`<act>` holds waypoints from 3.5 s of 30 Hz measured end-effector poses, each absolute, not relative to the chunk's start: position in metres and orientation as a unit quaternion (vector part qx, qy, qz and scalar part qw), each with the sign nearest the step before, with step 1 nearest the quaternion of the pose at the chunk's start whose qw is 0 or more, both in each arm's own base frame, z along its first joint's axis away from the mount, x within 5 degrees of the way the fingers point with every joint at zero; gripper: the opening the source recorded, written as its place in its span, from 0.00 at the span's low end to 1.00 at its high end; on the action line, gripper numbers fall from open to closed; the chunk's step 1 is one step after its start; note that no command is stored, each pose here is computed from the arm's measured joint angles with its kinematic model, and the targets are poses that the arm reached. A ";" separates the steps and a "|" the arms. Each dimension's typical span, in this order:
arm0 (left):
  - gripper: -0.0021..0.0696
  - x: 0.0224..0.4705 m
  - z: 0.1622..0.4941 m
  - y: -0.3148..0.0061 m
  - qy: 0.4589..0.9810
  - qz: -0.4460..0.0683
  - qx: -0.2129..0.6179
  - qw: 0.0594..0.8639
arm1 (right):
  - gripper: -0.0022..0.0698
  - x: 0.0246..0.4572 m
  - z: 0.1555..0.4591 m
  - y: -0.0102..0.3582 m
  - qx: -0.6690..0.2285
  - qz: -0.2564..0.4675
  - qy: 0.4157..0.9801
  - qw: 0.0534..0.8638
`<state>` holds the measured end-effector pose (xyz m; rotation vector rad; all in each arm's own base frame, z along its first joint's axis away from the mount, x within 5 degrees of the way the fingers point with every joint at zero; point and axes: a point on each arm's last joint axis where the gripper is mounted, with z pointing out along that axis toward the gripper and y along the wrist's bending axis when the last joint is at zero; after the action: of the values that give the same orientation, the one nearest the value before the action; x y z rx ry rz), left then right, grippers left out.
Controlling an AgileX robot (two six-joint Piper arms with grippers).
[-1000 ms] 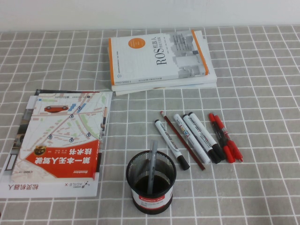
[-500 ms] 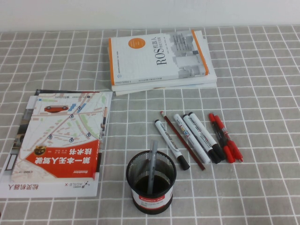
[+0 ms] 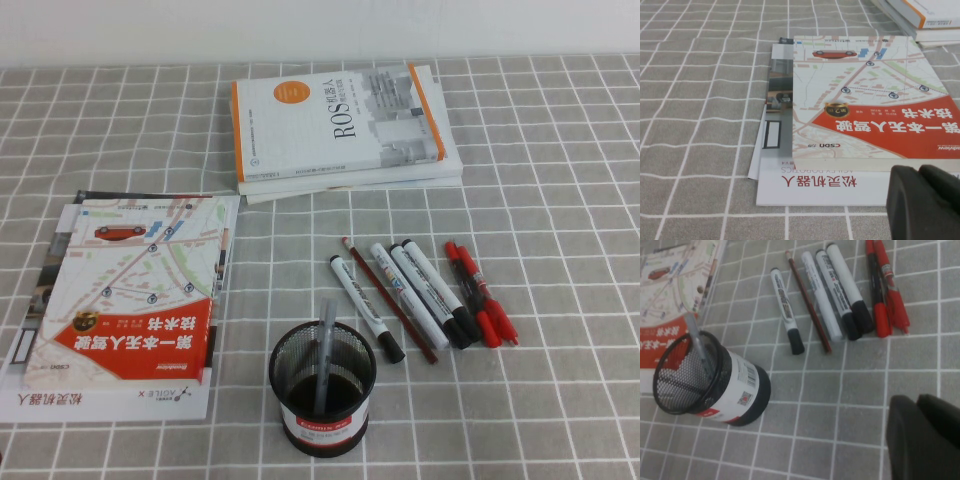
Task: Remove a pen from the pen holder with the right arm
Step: 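Take a marker out of the pen holder and lay it on the table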
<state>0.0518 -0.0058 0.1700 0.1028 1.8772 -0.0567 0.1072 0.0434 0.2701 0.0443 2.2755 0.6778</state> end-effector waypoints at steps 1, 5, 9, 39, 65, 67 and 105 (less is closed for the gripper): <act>0.02 0.052 0.170 -0.006 0.806 -0.024 0.044 0.589 | 0.01 0.113 0.272 0.044 0.014 0.261 0.895 0.362; 0.02 0.052 0.170 -0.006 0.806 -0.024 0.044 0.589 | 0.01 0.134 0.278 0.044 -0.001 0.250 0.908 0.337; 0.02 0.052 0.170 -0.006 0.806 -0.024 0.044 0.589 | 0.01 0.155 0.282 0.047 -0.015 0.247 0.915 0.317; 0.02 0.052 0.170 -0.006 0.806 -0.024 0.044 0.589 | 0.21 0.222 0.267 0.251 -0.249 0.303 0.882 0.262; 0.02 0.052 0.170 -0.006 0.806 -0.024 0.044 0.589 | 0.56 0.244 0.247 0.239 -0.089 0.331 0.889 0.305; 0.02 0.052 0.170 -0.006 0.806 -0.024 0.044 0.589 | 0.56 0.244 0.242 0.241 -0.098 0.326 0.890 0.301; 0.02 0.052 0.170 -0.006 0.806 -0.024 0.044 0.589 | 0.11 0.250 0.224 0.259 -0.139 0.309 0.892 0.299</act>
<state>0.0518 -0.0058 0.1700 0.1028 1.8772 -0.0567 0.2503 0.2587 0.2242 -0.3678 2.3690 0.8208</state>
